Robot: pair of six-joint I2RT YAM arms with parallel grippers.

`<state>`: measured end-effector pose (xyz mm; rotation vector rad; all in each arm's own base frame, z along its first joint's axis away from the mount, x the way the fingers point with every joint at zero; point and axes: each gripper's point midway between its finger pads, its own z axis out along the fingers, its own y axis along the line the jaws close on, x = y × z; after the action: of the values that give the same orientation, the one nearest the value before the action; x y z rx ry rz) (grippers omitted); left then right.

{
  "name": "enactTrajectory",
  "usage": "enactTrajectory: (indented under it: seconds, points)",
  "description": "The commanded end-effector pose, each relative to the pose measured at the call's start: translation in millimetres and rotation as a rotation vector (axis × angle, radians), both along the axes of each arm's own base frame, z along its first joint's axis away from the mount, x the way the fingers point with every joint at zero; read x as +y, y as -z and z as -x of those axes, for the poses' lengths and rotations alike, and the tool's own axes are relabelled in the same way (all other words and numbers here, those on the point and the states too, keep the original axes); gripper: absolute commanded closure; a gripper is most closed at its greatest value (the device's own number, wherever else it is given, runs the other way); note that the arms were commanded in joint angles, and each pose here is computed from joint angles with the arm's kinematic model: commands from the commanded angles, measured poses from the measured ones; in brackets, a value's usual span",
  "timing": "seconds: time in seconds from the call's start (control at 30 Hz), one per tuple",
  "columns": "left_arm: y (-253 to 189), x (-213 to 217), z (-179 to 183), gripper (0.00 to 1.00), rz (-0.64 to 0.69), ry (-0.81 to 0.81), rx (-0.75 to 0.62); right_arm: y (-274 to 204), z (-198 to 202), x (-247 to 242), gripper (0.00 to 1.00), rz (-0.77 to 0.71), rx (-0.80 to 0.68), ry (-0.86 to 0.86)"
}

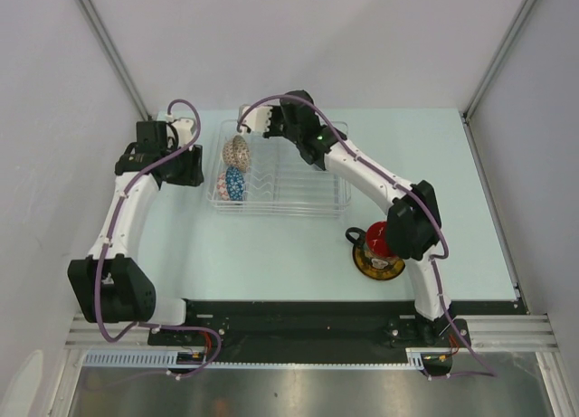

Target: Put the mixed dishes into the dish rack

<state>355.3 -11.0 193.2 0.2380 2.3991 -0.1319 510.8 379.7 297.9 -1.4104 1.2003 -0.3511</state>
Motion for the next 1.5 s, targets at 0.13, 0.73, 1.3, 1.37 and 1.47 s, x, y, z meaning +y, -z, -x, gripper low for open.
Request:
enactTrajectory:
  seconds: [0.13,0.73,1.3,1.37,1.47]
  points:
    - [2.9,0.6,-5.0,0.43,0.008,0.028,-0.006,-81.7,-22.1,6.9,1.00,-0.241,-0.187,0.006]
    - [10.3,5.7,-5.3,0.44,0.027,0.022,0.019,-34.4,-42.2,28.8,1.00,-0.272,-0.110,-0.013]
    - [10.9,10.5,-4.3,0.44,0.031,0.012,0.021,26.4,-34.8,58.4,0.69,-0.170,-0.131,-0.013]
    - [10.1,9.7,-4.5,0.44,0.034,0.015,0.017,33.2,-30.9,62.0,0.64,-0.159,-0.124,-0.021]
    - [10.2,8.5,-4.1,0.44,0.038,0.017,0.019,37.1,-25.3,66.5,0.60,-0.161,-0.118,-0.023]
